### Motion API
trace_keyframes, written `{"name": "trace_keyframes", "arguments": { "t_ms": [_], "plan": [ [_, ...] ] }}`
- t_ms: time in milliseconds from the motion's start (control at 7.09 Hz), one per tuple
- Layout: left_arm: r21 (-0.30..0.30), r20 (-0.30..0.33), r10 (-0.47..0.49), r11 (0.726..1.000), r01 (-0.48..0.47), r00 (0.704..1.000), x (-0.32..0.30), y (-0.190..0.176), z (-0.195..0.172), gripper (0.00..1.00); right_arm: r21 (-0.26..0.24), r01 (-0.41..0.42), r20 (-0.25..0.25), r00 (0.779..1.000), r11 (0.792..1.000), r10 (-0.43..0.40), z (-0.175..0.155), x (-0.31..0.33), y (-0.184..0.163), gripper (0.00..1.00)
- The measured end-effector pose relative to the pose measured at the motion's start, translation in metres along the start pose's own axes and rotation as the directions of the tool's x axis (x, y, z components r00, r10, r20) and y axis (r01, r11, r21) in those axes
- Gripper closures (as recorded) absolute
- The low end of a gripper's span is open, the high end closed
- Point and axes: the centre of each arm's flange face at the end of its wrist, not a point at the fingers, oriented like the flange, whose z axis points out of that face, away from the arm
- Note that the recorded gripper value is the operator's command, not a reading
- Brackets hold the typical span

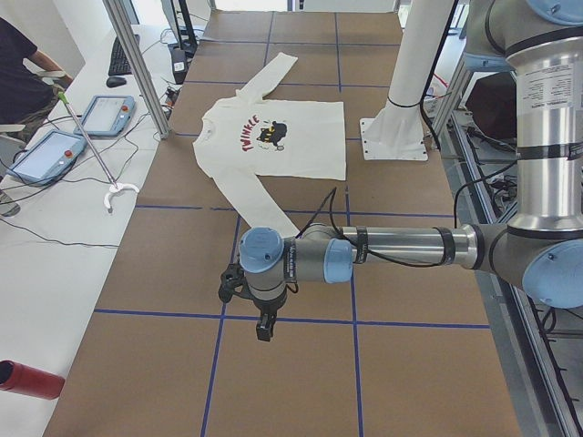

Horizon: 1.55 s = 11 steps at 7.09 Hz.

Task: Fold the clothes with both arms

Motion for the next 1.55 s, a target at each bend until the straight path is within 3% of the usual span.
{"name": "trace_keyframes", "arguments": {
  "t_ms": [282,564,846,1128,1410,1551],
  "plan": [
    [0.004,0.0,0.005,1.0,-0.005,1.0,0.002,-0.003,-0.002,0.01,0.004,-0.004,0.0,1.0,1.0,0.004,-0.001,-0.001,-0.001,0.0],
    [0.06,0.006,0.06,0.996,-0.06,0.998,0.023,-0.033,-0.028,0.01,0.013,-0.002,0.009,1.0,1.0,0.002,-0.004,-0.009,-0.011,0.0],
    [0.126,0.017,0.147,0.981,-0.148,0.989,0.049,-0.072,-0.05,0.01,0.019,0.0,0.054,0.999,1.0,-0.001,-0.007,-0.032,-0.036,0.0],
    [0.157,-0.007,0.202,0.967,-0.198,0.979,0.062,-0.082,-0.047,0.01,-0.019,0.089,0.034,0.996,0.996,-0.088,0.035,-0.068,-0.047,0.0],
    [0.155,-0.036,0.175,0.974,-0.168,0.984,0.061,-0.09,-0.034,0.01,0.036,0.14,-0.01,0.99,0.989,-0.14,0.077,-0.082,-0.03,0.0],
    [0.164,-0.042,0.151,0.976,-0.142,0.988,0.065,-0.094,-0.03,0.01,0.064,0.159,-0.004,0.987,0.985,-0.159,0.099,-0.074,-0.02,0.0]
  ]
}}
